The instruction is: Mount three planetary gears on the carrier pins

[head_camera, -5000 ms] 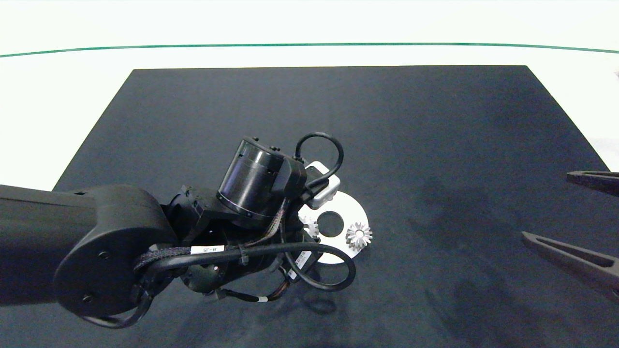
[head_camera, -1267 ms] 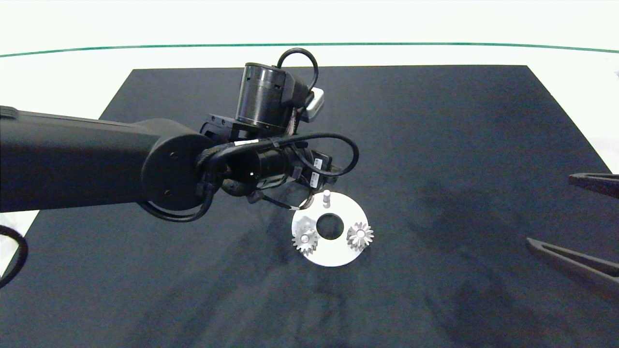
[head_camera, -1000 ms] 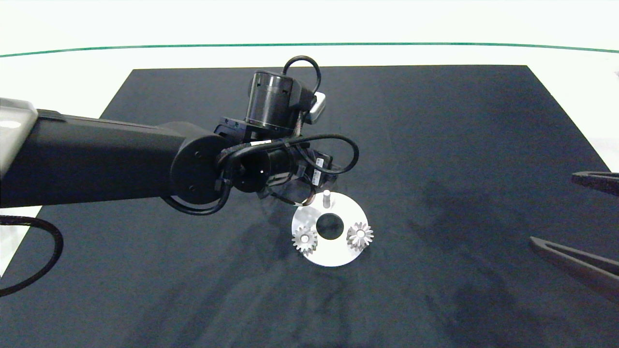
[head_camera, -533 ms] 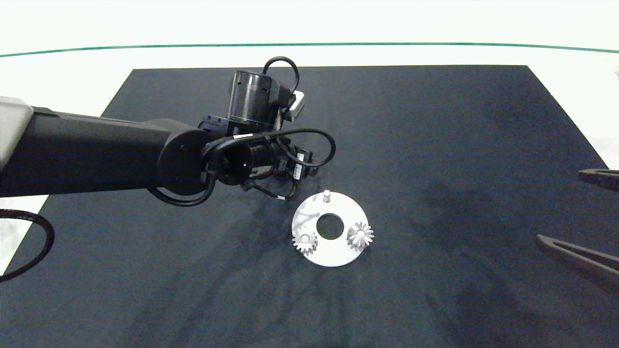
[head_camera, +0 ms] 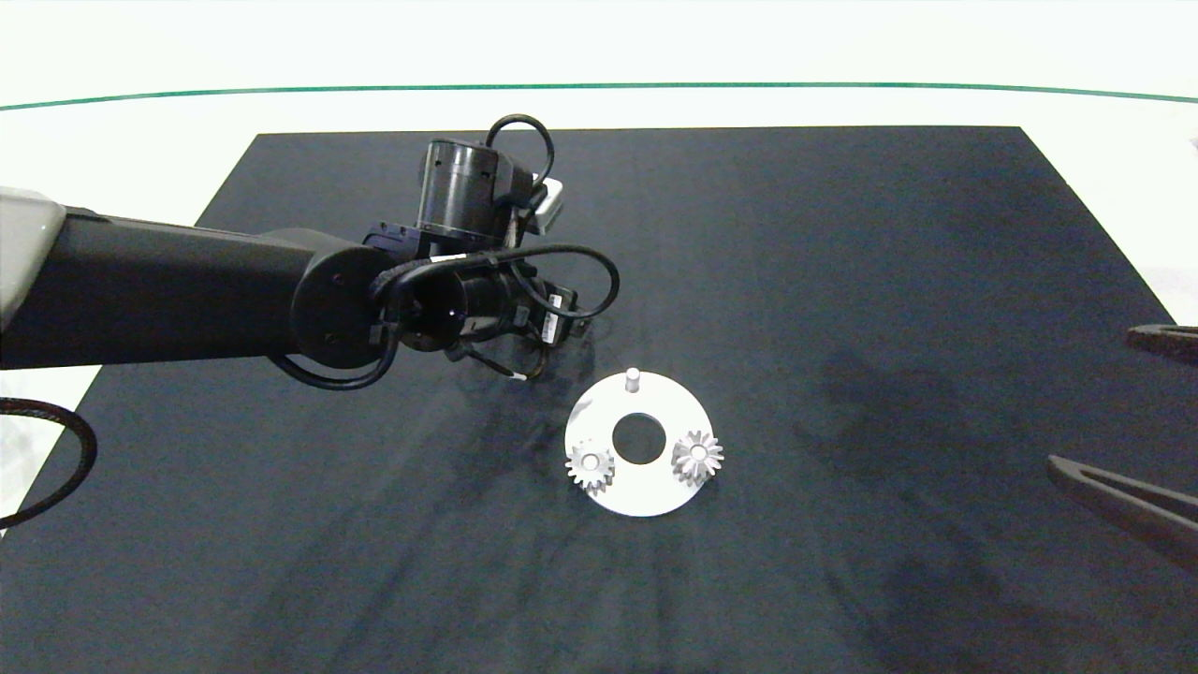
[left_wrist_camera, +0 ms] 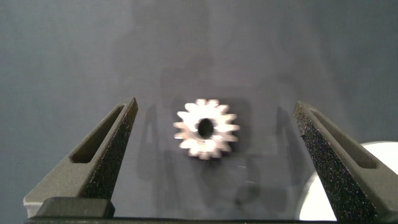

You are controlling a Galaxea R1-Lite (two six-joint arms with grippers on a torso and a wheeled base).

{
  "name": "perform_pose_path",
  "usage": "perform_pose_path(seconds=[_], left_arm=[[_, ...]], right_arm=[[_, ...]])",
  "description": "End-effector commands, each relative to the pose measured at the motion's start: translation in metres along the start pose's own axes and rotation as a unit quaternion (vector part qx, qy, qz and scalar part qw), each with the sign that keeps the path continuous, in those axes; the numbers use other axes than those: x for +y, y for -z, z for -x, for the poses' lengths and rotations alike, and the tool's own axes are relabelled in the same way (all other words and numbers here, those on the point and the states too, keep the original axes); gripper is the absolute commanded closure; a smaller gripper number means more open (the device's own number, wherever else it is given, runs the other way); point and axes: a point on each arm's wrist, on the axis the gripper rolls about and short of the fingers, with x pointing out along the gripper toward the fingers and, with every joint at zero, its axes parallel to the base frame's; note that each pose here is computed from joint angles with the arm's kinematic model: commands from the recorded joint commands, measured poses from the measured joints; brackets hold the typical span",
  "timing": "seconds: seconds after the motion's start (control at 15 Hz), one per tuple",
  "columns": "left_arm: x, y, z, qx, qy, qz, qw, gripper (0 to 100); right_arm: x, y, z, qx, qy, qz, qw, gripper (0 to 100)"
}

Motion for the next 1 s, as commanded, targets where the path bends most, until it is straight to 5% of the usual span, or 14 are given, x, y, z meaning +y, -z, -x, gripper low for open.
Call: perform_pose_path(seconds=[0.07, 1.0], left_arm=[[0.002, 0.003, -0.004, 0.006, -0.005, -0.001, 1.0000, 0], [0.006, 0.023, -0.015, 0.037, -0.012, -0.004, 0.9992, 7]], right_arm=[[0.000, 0.000, 0.000, 0.000, 0.000, 0.001, 1.0000, 0], [0.000, 0.001, 0.000, 0.002, 0.000, 0.001, 1.0000, 0]])
